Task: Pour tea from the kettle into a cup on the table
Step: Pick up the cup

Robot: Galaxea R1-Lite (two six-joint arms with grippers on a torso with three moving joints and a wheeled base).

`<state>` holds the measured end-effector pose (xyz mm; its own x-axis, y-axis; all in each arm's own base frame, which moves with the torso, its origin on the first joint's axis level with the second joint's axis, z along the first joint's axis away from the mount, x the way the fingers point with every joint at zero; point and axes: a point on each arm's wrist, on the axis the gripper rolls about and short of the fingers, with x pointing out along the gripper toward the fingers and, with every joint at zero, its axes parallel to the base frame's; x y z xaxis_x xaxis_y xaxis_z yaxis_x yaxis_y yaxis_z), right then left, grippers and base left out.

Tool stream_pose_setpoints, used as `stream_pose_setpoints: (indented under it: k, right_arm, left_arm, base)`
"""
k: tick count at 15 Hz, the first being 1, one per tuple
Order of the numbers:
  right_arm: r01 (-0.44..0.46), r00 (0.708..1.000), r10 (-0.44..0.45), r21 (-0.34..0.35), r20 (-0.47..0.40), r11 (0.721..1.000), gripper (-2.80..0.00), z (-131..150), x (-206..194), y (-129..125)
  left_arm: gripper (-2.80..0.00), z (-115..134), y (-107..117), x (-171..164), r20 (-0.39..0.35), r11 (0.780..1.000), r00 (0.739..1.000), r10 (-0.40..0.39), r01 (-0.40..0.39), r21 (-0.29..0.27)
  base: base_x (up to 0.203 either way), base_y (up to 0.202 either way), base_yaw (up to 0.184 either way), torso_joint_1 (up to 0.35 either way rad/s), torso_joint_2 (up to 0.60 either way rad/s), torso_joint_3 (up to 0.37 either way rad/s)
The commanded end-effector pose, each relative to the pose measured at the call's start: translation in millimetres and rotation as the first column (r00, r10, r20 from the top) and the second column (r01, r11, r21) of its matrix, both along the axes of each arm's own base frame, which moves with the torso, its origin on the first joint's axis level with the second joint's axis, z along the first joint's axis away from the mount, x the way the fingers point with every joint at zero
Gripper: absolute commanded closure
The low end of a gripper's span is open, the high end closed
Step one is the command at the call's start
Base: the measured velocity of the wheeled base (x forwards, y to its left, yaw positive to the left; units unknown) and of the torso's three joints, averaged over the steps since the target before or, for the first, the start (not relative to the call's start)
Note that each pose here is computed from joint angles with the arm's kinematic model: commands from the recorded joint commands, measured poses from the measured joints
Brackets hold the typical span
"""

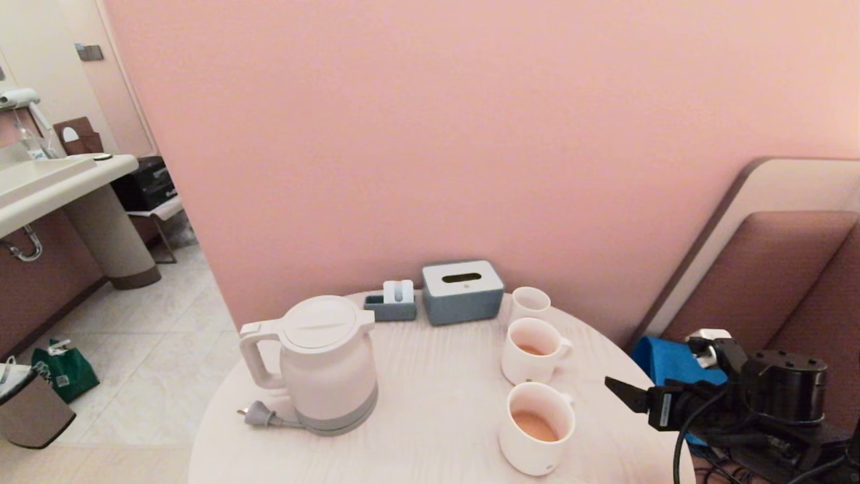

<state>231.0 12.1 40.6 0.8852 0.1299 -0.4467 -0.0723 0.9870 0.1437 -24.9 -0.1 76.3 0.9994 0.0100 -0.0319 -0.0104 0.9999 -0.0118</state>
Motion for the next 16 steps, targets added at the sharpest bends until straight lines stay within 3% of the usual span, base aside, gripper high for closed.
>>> stream_pose_setpoints:
  k: [1, 4, 6, 8, 11, 12, 16]
  right_arm:
    - [0.009, 1.0, -0.008, -0.011, 0.03, 1.0, -2.8, 5.6, -0.9, -4.5]
    - [-0.045, 0.993, 0.047, -0.026, 0.106, 0.999, -2.8, 23.2, -7.2, -3.3]
    - [-0.188, 0.974, 0.184, 0.019, 0.134, 0.982, -2.8, 29.6, -10.4, 1.6]
    - [-0.303, 0.951, 0.297, 0.075, 0.09, 0.95, -2.8, 25.7, -12.3, 4.6]
    - [-0.387, 0.922, 0.385, 0.15, 0.043, 0.91, -2.8, 19.7, -15.5, 1.4]
    - [-0.399, 0.916, 0.398, 0.163, 0.038, 0.902, -2.8, 17.2, -14.6, -2.1]
    - [-0.343, 0.939, 0.345, 0.171, 0.019, 0.924, -2.8, 9.6, -13.3, -26.0]
  left_arm:
    - [0.0, 0.0, 0.0, 0.1, -0.002, 1.0, 1.0, 0.0, 0.0, 0.0]
    - [0.0, 0.0, 0.0, 0.1, -0.002, 1.0, 1.0, 0.001, -0.001, 0.0]
    - [0.0, 0.0, 0.0, 0.1, -0.002, 1.0, 1.0, 0.001, -0.001, 0.0]
    - [0.0, 0.0, 0.0, 0.1, -0.002, 1.0, 1.0, 0.001, -0.001, 0.0]
    - [0.0, -0.2, 0.0, 0.1, -0.003, 1.0, 1.0, 0.001, -0.001, 0.0]
    - [0.0, 0.0, 0.0, 0.1, -0.002, 1.0, 1.0, 0.001, -0.001, 0.0]
    - [0.0, -0.2, 0.0, 0.1, -0.003, 1.0, 1.0, 0.001, -0.001, 0.0]
  base:
    - [0.0, 0.0, 0.0, 0.0, 0.0, 0.0]
    - [0.0, 0.0, 0.0, 0.0, 0.0, 0.0]
    - [0.0, 0.0, 0.0, 0.0, 0.0, 0.0]
    - [0.0, 0.0, 0.0, 0.0, 0.0, 0.0]
    - [0.0, 0.0, 0.0, 0.0, 0.0, 0.0]
    - [0.0, 0.0, 0.0, 0.0, 0.0, 0.0]
    - [0.0, 0.0, 0.0, 0.0, 0.0, 0.0]
